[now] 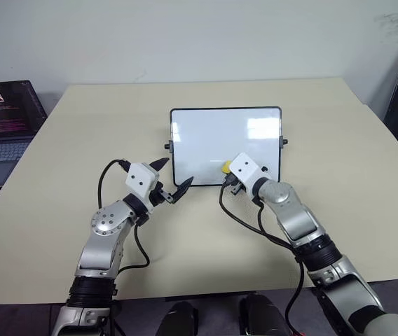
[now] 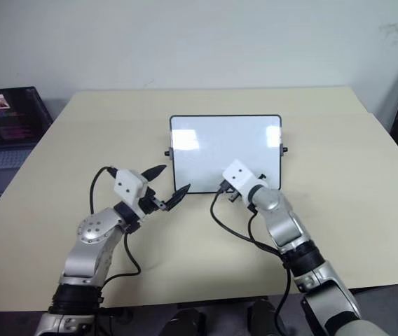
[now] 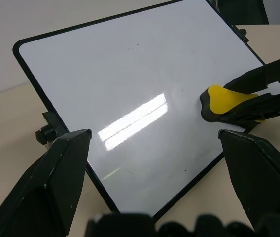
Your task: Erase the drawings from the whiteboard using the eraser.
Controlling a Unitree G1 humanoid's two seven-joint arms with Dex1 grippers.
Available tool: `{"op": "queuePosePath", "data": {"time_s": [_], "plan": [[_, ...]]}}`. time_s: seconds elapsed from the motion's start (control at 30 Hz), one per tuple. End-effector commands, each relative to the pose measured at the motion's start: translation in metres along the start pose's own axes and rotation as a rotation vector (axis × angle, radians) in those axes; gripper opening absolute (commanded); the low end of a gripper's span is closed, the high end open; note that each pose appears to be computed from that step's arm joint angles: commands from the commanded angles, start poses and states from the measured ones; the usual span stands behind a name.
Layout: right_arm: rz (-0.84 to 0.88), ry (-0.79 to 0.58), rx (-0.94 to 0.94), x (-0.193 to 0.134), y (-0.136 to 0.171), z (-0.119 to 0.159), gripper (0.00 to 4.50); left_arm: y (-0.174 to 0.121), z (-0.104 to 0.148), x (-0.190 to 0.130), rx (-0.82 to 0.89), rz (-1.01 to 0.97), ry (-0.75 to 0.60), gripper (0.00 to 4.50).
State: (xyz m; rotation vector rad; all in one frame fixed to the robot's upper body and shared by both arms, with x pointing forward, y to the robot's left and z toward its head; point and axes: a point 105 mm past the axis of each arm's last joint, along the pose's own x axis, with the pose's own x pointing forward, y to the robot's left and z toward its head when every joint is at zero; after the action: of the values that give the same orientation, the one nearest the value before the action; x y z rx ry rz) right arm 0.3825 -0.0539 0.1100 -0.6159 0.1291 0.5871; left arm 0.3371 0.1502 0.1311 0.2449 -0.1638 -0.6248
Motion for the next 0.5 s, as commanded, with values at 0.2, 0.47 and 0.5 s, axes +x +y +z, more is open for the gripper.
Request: {"op": "queuePosePath", "data": {"time_s": [0.2,0.47,0.5], "plan": [[-0.037,0.010,0.019,-0.011,-0.018,-0.003,0.99,-0.001,0.013,0.003,0.022,0.000,-0.049,4.50],[-0.127,-0.136,0.112,-0.008,-0.038,0.037,0.99,-0.001,0.012,0.003,0.019,-0.001,-0.048,4.50],[-0.135,-0.147,0.117,-0.006,-0.039,0.041,0.99,-0.001,0.012,0.003,0.019,-0.001,-0.048,4.50]]}}
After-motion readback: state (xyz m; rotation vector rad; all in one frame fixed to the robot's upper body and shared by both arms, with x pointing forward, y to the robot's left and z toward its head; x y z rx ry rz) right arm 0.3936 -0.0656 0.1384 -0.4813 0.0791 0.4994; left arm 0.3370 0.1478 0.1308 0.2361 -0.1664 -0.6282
